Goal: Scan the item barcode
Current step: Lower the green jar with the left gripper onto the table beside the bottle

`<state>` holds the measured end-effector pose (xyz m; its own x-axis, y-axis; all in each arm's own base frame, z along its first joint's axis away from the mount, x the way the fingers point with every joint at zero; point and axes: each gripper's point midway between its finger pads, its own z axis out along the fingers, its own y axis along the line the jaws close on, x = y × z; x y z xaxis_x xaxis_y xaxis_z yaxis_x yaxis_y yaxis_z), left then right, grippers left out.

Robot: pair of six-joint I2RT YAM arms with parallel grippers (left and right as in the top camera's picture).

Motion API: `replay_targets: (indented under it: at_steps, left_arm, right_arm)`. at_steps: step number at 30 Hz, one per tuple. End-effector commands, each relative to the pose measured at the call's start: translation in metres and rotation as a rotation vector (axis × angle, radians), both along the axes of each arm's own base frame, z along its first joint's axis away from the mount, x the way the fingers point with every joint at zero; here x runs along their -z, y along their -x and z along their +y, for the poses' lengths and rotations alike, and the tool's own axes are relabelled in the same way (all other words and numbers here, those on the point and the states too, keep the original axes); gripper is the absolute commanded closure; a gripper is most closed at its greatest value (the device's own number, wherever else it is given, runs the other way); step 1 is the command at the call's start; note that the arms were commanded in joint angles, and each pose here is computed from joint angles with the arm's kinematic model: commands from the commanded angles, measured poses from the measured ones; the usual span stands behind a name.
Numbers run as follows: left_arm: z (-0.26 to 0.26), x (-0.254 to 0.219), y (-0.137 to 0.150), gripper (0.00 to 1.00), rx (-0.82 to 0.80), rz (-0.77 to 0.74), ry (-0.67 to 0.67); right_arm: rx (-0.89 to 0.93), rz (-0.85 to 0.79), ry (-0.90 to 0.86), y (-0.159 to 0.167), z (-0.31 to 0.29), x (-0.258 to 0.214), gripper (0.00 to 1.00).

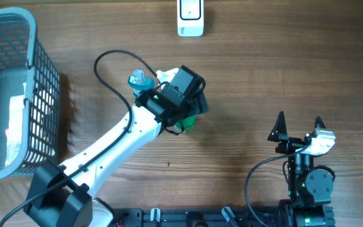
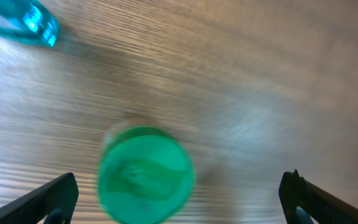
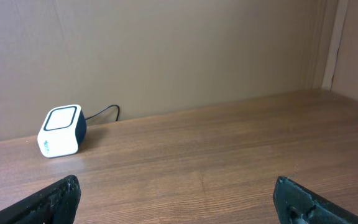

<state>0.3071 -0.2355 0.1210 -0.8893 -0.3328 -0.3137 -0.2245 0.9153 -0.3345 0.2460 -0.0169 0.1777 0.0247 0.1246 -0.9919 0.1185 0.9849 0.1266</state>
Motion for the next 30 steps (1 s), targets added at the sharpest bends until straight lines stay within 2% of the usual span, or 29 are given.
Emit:
replay_targets:
  at_steps: [1,4,8,11,20,30]
  left_arm:
    - [-0.014,-0.009,-0.004,0.0,-0.184,0.004,0.118]
    - [-0.023,-0.015,-0.01,0.0,-0.19,-0.02,0.167]
    - [-0.009,-0.002,0.004,0.0,-0.444,0.107,0.205]
    - [0.001,0.005,0.016,0.0,-0.551,0.17,0.189]
    - [0.012,0.012,0.029,0.0,-0.627,0.225,0.151]
    - [0.008,0.032,0.024,0.0,-0.725,0.261,0.156]
  right_arm:
    - [-0.012,-0.006,0.018,0.0,0.002,-0.002,0.0]
    - [-0.012,-0.006,0.017,0.0,0.002,-0.002,0.0]
    - [-0.012,-0.006,0.017,0.0,0.002,-0.002,0.0]
    - [-0.012,-0.006,0.017,0.0,0.002,-0.002,0.0]
    - [-0.012,-0.006,0.017,0.0,0.002,-0.002,0.0]
    - [-0.012,-0.006,0.017,0.0,0.002,-0.002,0.0]
